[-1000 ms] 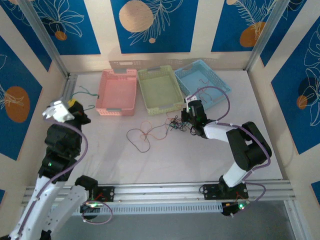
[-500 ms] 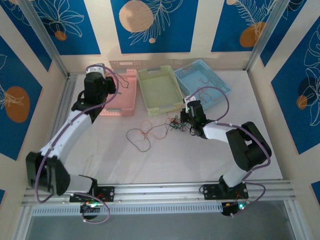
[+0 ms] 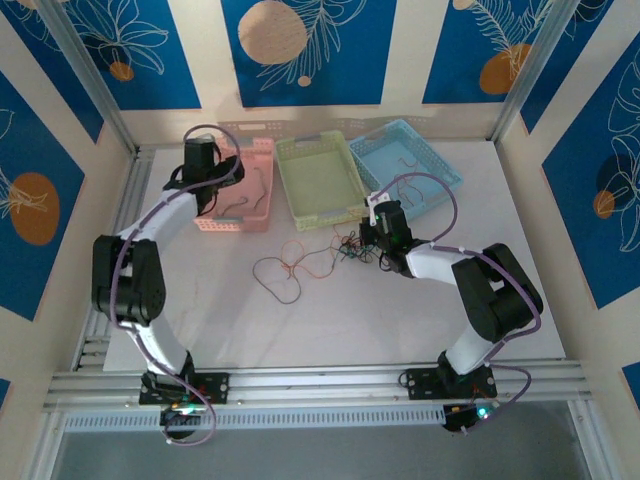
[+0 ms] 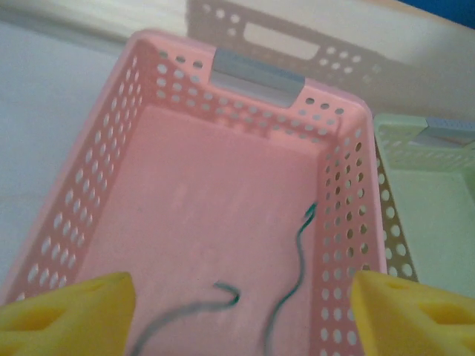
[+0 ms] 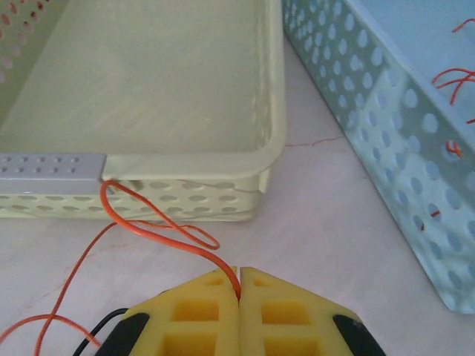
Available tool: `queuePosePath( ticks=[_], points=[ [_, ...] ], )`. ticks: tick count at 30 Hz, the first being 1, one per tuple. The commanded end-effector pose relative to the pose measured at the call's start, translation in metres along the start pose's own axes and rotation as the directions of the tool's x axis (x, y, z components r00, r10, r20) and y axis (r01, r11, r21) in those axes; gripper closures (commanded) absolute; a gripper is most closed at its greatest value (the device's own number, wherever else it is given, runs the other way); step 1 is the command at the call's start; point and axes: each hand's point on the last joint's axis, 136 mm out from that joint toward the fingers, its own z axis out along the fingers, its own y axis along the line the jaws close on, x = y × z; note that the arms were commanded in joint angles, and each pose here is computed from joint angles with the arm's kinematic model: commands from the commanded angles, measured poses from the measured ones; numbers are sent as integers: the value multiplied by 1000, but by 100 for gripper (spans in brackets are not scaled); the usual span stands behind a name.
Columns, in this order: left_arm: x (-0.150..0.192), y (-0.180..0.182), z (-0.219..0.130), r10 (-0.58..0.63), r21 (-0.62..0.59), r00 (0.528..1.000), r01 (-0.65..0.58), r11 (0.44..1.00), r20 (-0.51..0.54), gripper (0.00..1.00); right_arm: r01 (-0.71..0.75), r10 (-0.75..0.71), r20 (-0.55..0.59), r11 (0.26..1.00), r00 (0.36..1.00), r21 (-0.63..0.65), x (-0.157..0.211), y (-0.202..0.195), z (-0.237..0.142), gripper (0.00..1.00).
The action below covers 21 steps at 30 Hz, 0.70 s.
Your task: Untangle the cables
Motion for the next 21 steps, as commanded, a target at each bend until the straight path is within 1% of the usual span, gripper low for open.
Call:
queuePosePath(
  ticks=[1,3,4,7,8,10,13,14,16,17,19,21],
  points=[
    [-5,-14,-44,-61,120,997,54,991,56,21,18,-10,72,994,997,-112,-30,23,-10,100],
    [10,-19,-65,-56,190,997,45,981,56,21,30,-14,92,984,996,-174,-33,34,-16,100],
    [19,-25,-76,-53,245,997,38,969,57,21,37,-14,106,976,994,-216,-36,41,-21,100],
    [56,-56,-106,-16,459,999,-5,888,42,23,75,-18,161,932,987,-354,-44,66,-39,100],
    [71,-70,-116,21,525,999,-40,850,41,24,96,-21,185,909,982,-405,-45,77,-46,100],
    [98,-95,-131,115,603,992,-119,789,46,24,133,-21,226,860,974,-493,-47,94,-58,100],
    [132,-132,-149,294,672,951,-281,685,99,24,175,-24,246,771,969,-612,-45,117,-74,100],
    [139,-142,-153,332,686,936,-318,654,118,24,179,-21,243,739,970,-650,-44,124,-78,100],
    [151,-158,-160,388,719,910,-369,589,149,24,183,-17,233,676,972,-714,-42,135,-87,100],
    [157,-163,-161,409,727,898,-390,565,164,23,188,-16,235,654,972,-733,-42,139,-90,100],
    [165,-170,-159,436,739,885,-402,540,162,22,182,-13,224,629,974,-756,-40,143,-92,100],
    [176,-179,-159,459,771,873,-403,493,163,21,175,-9,215,614,977,-769,-40,145,-93,100]
  ],
)
